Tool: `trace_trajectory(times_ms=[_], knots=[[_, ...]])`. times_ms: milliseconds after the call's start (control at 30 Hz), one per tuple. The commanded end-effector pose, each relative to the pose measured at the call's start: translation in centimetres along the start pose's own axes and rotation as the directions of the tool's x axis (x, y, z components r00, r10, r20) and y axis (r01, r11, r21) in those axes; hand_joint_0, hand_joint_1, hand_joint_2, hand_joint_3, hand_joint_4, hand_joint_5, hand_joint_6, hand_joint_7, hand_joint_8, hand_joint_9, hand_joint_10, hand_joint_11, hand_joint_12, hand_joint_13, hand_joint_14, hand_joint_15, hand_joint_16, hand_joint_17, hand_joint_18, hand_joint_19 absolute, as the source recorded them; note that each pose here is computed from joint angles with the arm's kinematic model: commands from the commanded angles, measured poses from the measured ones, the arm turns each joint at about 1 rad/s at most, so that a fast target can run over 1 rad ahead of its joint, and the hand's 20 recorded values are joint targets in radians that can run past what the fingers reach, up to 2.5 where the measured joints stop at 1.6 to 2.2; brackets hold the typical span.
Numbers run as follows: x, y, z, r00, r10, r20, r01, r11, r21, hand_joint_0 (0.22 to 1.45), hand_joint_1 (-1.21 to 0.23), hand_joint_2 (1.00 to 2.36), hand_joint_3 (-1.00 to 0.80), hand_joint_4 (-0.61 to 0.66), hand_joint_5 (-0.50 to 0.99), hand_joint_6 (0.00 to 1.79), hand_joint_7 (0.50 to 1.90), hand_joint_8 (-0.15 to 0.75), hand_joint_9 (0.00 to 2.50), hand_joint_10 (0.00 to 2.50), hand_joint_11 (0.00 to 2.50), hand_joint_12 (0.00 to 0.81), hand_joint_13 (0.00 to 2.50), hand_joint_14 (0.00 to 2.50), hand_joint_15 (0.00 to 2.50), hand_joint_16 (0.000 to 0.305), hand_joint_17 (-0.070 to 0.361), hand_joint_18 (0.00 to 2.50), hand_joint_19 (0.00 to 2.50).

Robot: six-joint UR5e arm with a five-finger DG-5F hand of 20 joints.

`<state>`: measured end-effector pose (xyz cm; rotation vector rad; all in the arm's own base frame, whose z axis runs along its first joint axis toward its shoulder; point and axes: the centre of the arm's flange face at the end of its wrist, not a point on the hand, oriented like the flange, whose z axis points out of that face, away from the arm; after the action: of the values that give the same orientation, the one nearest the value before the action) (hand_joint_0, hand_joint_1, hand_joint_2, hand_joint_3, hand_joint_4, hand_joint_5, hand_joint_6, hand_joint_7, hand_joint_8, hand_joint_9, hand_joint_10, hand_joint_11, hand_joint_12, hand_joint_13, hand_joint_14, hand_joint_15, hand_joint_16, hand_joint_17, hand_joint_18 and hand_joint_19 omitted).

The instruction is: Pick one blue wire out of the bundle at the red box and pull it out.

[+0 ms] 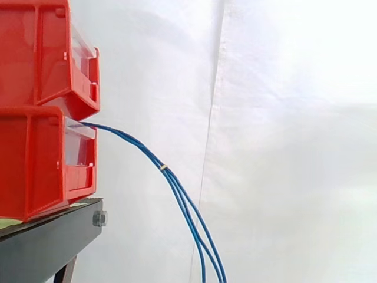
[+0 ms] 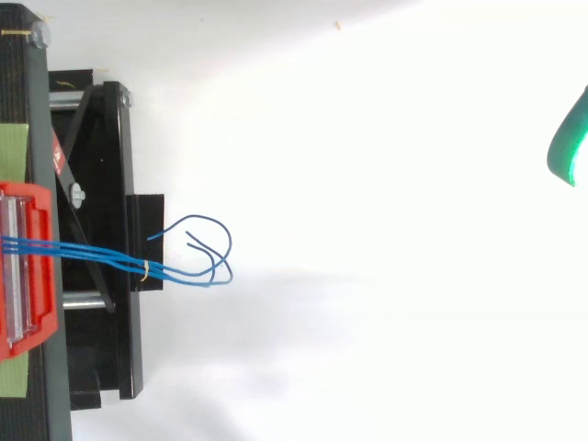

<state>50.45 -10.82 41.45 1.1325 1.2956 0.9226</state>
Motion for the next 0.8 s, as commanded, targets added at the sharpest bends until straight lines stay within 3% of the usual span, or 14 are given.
trace_trajectory(times_ms=[0,200,333,433,533,667,767], knots=[[0.3,0.0,0.2,0.9999,-0.011,0.011,0.011,0.9999,0.004,0.51,-0.66,1.00,-0.50,0.26,-0.20,0.50,0.76,0.360,0.66,0.01,0.48,0.463,0.84,0.02,0.60,0.069,0.156,0.75,0.64],[2.2,-3.9,2.7,0.9998,-0.018,0.005,0.017,0.9972,0.073,0.51,-0.66,1.00,-0.50,0.28,-0.19,0.50,0.78,0.362,0.66,0.01,0.48,0.463,0.84,0.02,0.60,0.069,0.156,0.75,0.64],[3.1,-5.1,4.2,0.9999,-0.005,0.013,0.005,0.9987,0.052,0.51,-0.66,1.00,-0.50,0.29,-0.18,0.50,0.80,0.363,0.66,0.01,0.49,0.463,0.84,0.02,0.59,0.069,0.155,0.75,0.63],[3.4,-5.1,5.3,0.9985,-0.001,0.054,0.001,1.0000,0.003,0.52,-0.67,1.00,-0.50,0.30,-0.18,0.50,0.83,0.363,0.66,0.01,0.49,0.461,0.84,0.02,0.59,0.069,0.155,0.75,0.63],[3.8,-6.0,6.1,0.9965,-0.003,0.084,0.002,1.0000,0.004,0.52,-0.68,1.00,-0.50,0.31,-0.17,0.50,0.85,0.361,0.66,0.01,0.49,0.460,0.83,0.02,0.59,0.068,0.154,0.75,0.64],[4.9,-7.9,7.0,0.9962,-0.008,0.086,0.005,0.9994,0.033,0.52,-0.70,1.00,-0.50,0.32,-0.17,0.50,0.87,0.361,0.66,0.01,0.50,0.460,0.83,0.02,0.58,0.068,0.153,0.74,0.63],[5.3,-8.0,7.6,0.9959,-0.005,0.090,0.004,0.9999,0.010,0.53,-0.70,1.00,-0.50,0.32,-0.17,0.50,0.88,0.362,0.66,0.01,0.50,0.457,0.83,0.02,0.58,0.068,0.153,0.74,0.63]])
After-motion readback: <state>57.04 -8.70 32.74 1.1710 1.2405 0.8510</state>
